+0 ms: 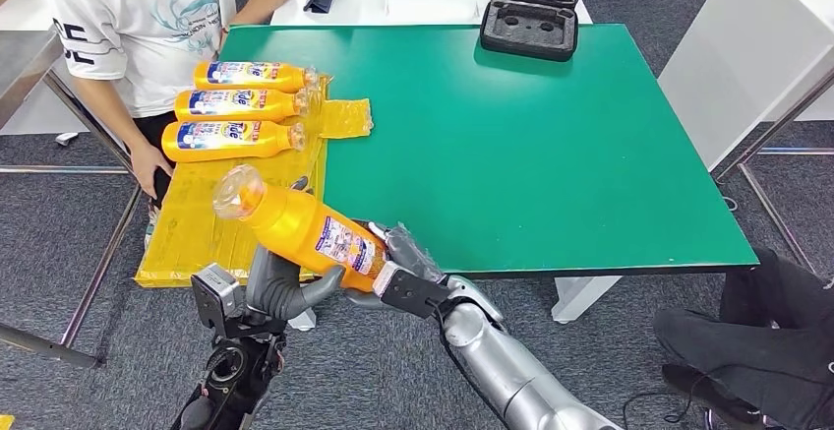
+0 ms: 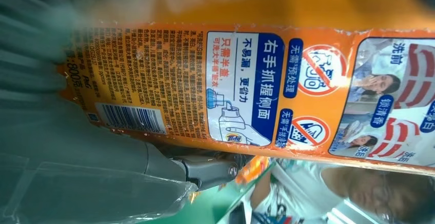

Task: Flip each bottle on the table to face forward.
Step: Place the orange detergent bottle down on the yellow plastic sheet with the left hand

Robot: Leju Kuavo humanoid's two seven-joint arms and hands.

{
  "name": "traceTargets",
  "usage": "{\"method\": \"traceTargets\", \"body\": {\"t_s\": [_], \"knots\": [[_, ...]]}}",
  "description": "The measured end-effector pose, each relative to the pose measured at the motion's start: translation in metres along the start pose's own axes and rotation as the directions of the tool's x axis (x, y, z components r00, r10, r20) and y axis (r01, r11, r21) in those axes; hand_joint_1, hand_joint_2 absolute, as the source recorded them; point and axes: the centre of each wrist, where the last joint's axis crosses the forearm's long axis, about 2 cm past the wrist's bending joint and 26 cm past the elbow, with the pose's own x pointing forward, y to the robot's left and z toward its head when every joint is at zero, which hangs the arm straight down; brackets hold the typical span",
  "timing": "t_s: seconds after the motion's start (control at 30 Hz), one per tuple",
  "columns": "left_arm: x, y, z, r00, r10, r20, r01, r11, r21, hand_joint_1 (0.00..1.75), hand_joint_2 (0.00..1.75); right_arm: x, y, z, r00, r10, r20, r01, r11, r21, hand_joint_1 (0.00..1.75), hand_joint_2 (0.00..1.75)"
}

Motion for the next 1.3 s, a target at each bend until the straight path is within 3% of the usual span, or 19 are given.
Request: {"method": "traceTargets", "body": {"t_s": [0.73, 0.9, 1.1, 1.3], "knots": [[-0.016, -0.001, 0.001, 0.998, -0.025, -0.056, 0.023, 0.999, -0.024, 0.00, 1.75, -0.009, 0.001, -0.002, 0.998, 0.031, -0.059, -0.024, 0.994, 0.109, 1.66, 1.75], [-0.019, -0.002, 0.003, 0.988, 0.138, -0.073, -0.143, 0.988, -0.062, 0.00, 1.75, -0.012, 0.003, 0.000, 0.996, 0.042, -0.072, -0.031, 0.989, 0.144, 1.68, 1.75], [-0.025, -0.004, 0.011, 0.904, 0.416, -0.099, -0.426, 0.894, -0.137, 0.00, 1.75, -0.015, 0.006, 0.003, 0.995, 0.048, -0.084, -0.032, 0.984, 0.174, 1.66, 1.75], [-0.031, -0.002, 0.014, 0.840, 0.526, -0.130, -0.542, 0.824, -0.166, 0.00, 1.75, -0.016, 0.006, 0.004, 0.995, 0.050, -0.087, -0.033, 0.982, 0.186, 1.66, 1.75]]}}
